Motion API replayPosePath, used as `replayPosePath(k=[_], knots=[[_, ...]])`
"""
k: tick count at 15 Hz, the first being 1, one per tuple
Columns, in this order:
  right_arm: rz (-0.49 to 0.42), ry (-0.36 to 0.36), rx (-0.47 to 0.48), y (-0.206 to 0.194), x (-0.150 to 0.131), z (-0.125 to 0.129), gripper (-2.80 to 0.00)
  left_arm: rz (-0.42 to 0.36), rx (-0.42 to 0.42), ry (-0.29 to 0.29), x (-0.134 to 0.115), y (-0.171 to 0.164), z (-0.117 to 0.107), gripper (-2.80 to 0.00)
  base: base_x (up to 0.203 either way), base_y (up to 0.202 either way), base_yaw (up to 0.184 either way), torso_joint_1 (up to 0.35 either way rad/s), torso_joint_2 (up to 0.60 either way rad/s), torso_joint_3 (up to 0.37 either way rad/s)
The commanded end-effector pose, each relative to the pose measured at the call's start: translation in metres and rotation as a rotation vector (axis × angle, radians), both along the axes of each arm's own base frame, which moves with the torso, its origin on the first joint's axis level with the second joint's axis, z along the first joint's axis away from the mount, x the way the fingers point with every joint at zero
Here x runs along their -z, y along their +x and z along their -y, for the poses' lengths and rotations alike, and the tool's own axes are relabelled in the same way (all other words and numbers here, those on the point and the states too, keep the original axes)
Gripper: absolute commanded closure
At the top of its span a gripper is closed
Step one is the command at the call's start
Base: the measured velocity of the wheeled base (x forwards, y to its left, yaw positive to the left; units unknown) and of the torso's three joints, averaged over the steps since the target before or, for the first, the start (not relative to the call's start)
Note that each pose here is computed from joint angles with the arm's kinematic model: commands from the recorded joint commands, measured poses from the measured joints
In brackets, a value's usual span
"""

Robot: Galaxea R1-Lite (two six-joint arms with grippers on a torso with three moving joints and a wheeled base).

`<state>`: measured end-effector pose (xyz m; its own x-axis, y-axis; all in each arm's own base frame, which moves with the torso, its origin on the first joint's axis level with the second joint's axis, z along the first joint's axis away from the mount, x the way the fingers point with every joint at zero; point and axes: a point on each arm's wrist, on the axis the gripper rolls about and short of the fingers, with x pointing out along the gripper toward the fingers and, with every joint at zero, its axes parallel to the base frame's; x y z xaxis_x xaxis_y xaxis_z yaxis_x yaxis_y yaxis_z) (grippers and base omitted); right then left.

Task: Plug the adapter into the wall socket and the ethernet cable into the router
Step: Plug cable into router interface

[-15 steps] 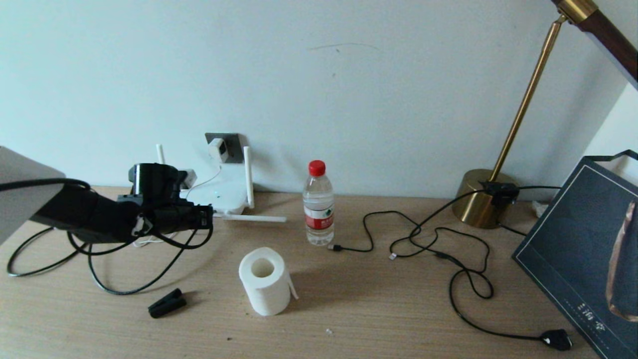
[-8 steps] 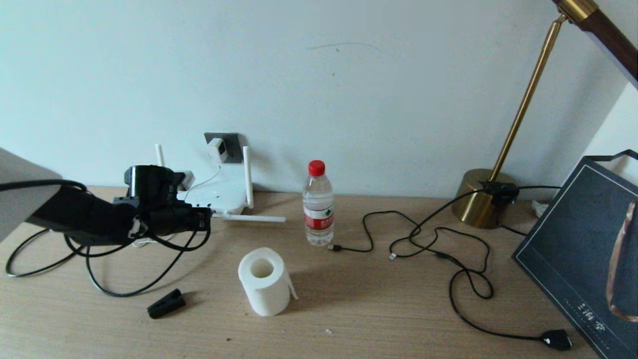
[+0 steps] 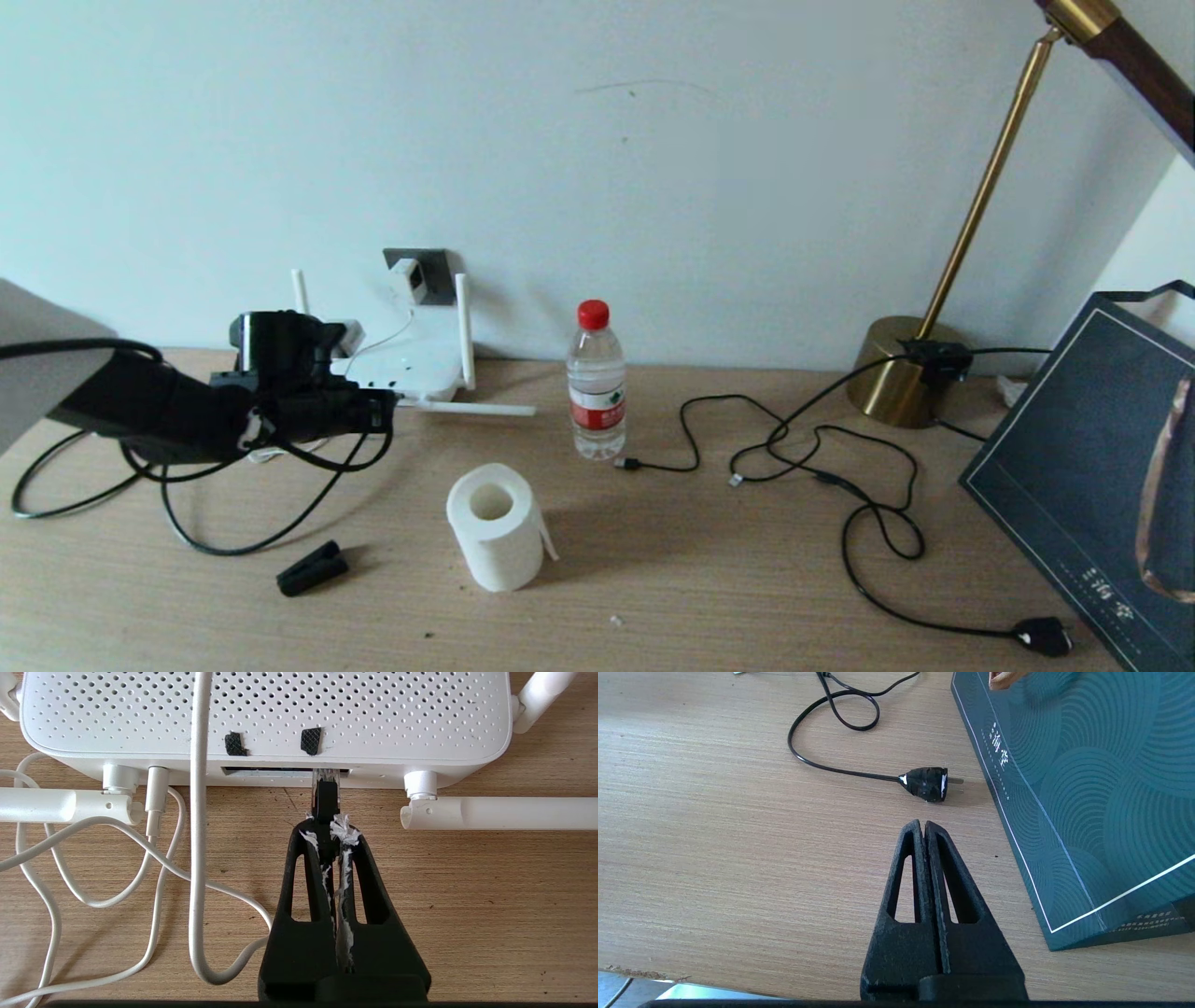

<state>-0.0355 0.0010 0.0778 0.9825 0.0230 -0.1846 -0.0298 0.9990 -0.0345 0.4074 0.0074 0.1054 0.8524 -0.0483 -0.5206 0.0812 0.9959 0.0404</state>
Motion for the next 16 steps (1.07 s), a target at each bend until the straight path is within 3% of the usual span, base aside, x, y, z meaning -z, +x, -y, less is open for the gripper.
replayPosePath(k=[1,16], knots=[[-0.003,-0.001,-0.001,0.000,0.000,0.000,0.00,0.001,0.007,-0.002,-0.002,-0.002,0.000,0.00,0.000,0.000,0.000,0.000,0.00,0.000],[-0.003,-0.002,-0.001,0.000,0.000,0.000,0.00,-0.029,0.011,-0.004,0.001,-0.018,0.001,0.00,0.000,0.000,0.000,0.000,0.00,0.000]])
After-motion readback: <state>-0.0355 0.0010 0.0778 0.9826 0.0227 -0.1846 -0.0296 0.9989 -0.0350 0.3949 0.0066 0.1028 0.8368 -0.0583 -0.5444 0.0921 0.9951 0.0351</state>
